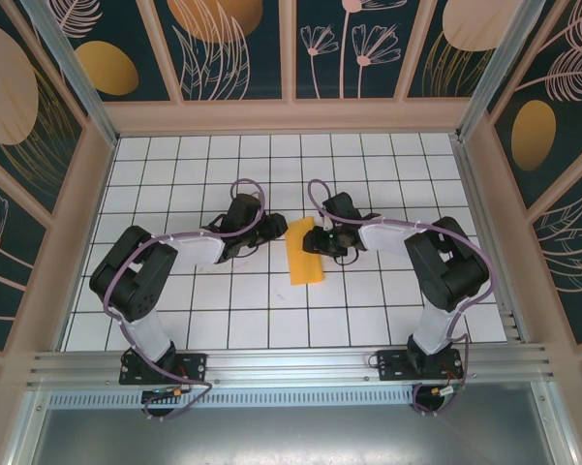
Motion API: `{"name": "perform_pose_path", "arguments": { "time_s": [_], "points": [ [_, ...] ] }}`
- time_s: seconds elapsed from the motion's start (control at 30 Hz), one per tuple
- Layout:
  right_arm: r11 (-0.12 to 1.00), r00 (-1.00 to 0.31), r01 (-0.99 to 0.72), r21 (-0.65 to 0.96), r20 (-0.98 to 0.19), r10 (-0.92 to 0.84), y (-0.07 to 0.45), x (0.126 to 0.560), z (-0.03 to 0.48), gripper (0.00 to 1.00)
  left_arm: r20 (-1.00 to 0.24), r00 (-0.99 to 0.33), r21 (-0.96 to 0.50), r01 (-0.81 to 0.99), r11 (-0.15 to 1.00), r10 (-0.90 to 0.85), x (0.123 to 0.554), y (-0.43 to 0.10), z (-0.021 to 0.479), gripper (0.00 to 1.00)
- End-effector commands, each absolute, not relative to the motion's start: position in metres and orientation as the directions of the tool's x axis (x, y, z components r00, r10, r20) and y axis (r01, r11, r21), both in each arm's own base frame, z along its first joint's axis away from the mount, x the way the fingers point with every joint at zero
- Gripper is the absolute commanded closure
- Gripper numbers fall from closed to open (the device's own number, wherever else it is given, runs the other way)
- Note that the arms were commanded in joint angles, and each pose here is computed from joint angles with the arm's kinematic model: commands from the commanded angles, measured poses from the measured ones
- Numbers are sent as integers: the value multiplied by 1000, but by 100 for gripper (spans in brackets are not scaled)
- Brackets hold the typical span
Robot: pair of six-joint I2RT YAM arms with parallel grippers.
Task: Fold a paper plane with a square sheet of paper (pick it up from the middle)
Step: Hold the square sheet of paper at the center of the table.
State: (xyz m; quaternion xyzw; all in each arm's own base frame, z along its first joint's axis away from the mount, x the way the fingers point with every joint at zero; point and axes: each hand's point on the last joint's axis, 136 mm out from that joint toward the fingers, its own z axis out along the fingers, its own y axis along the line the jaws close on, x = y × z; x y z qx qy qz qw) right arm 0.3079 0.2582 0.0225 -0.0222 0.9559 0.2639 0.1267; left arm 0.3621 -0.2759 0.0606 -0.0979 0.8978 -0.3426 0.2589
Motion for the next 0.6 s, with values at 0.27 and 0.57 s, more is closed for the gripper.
{"name": "perform_pose_path", "arguments": {
  "time_s": [0.27, 0.57],
  "points": [
    [938, -985, -21, 347, -168, 40, 224, 291, -31, 53, -417, -836, -688, 33, 725, -358, 363, -280, 78, 53],
    [950, -988, -16, 312, -154, 34, 219, 290, -38, 52, -406, -844, -693, 35, 720, -349, 362, -283, 78, 55]
  ]
}}
